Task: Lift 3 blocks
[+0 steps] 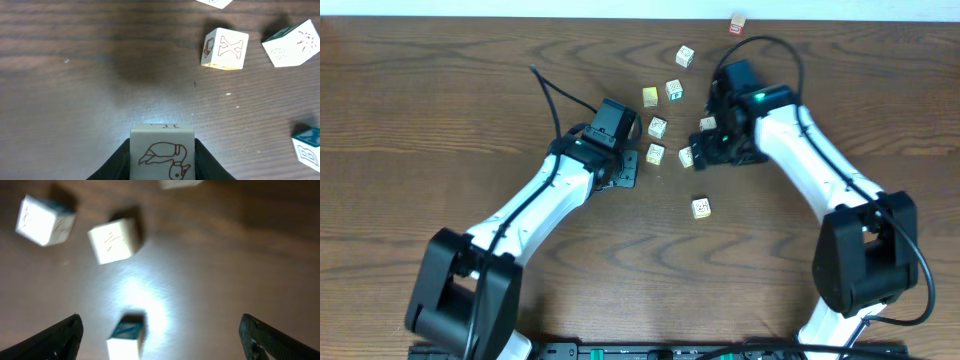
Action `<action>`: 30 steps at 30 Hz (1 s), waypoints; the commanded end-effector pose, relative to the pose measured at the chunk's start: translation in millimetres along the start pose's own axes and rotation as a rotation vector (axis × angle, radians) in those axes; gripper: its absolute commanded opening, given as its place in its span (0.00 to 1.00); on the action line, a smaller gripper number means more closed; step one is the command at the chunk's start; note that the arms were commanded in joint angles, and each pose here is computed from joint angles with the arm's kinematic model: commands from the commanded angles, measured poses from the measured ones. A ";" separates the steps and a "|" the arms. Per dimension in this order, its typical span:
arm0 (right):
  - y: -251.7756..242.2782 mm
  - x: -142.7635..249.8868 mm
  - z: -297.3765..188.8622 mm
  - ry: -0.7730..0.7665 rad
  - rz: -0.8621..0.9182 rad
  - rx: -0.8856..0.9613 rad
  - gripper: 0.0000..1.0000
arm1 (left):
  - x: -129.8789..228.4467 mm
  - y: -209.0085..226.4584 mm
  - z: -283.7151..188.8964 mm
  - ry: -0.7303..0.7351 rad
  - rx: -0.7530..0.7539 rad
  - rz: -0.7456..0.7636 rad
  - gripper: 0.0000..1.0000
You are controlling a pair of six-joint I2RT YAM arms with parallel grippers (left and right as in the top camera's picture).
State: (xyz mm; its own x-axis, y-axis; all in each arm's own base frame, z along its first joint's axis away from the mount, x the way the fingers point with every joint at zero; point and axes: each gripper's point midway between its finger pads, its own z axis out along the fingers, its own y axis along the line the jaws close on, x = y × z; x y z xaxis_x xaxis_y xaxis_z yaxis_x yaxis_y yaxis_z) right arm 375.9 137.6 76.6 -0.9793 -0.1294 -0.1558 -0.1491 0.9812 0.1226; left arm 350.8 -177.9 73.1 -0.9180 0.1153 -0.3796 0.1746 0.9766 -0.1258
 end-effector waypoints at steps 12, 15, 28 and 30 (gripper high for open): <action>-28.0 -54.0 40.6 -0.124 -0.099 -0.045 0.99 | 35.2 -3.0 -28.0 -0.013 -0.060 -0.285 0.08; -23.5 -68.2 61.1 -0.113 -0.110 -0.044 0.96 | 46.0 -21.9 -27.1 0.000 -0.043 -0.268 0.08; -10.9 -97.9 76.0 -0.078 -0.129 -0.029 0.24 | 56.9 -62.5 -26.6 -0.040 -0.024 -0.226 0.08; -11.6 -92.8 74.7 -0.054 -0.126 -0.027 0.14 | 57.4 -62.4 -25.8 -0.038 -0.025 -0.235 0.08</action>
State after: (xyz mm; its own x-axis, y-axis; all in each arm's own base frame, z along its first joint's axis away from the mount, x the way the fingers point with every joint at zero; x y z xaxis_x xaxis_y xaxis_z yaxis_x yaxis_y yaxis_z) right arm 479.2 145.3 17.4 -0.9437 -0.2315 -0.2363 -0.2671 0.9547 0.1314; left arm 275.7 -234.5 86.2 -0.9267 -0.0888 -0.3653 -0.0097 0.9770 -0.2129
